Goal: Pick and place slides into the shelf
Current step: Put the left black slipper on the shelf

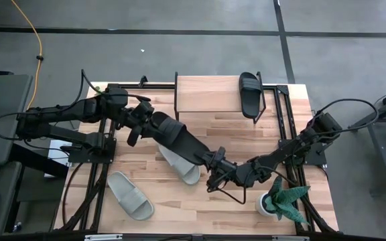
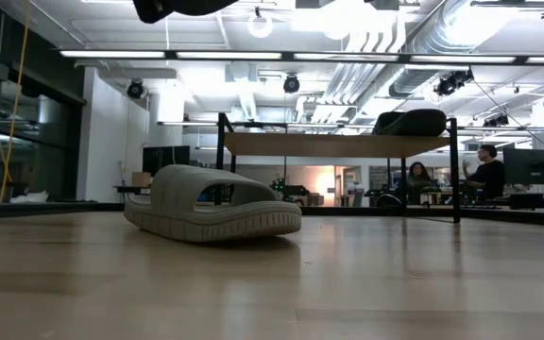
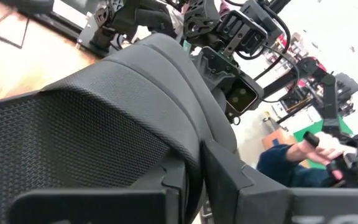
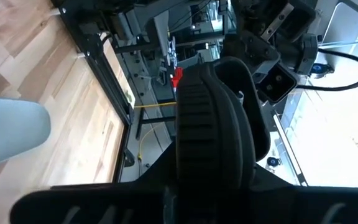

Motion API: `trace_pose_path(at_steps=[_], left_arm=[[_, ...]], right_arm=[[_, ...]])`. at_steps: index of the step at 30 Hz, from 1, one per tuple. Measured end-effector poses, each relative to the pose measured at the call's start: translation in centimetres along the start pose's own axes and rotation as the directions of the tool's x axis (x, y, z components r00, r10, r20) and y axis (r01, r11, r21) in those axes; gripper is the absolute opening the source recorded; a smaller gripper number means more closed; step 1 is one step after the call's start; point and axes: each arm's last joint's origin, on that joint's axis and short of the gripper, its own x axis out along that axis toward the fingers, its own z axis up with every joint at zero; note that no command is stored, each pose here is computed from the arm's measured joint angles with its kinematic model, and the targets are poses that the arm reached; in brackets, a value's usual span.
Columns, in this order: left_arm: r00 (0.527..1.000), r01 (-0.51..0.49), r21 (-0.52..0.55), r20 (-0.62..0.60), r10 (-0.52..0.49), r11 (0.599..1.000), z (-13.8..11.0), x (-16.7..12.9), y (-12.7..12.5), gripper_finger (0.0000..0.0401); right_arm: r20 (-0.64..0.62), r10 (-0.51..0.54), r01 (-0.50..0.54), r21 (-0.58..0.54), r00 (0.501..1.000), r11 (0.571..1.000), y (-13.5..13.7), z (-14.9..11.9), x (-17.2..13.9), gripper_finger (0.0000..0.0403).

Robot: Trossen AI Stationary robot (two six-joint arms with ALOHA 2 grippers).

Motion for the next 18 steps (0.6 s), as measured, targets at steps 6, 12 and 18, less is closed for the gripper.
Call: trace_pose_path(at_steps=[6,12,18], left_arm=[[1.0,-0.023,0.08,0.014,0.022,0.997,0.0,0.0,0.1,0.0083],[0.998,-0.056,0.153,0.02,0.054,0.987,0.0,0.0,0.2,0.0166],[0.995,-0.097,0.223,0.042,0.09,0.97,-0.1,-0.7,0.0,0.0247]], right_arm=[[-0.035,0.005,-0.005,0.002,0.999,1.0,0.1,-0.3,0.3,0.004],[-0.072,0.002,0.001,0.031,0.997,1.0,0.0,-0.8,0.8,0.004],[-0.109,-0.006,0.011,0.049,0.994,0.999,-0.2,-1.3,1.4,0.0039]])
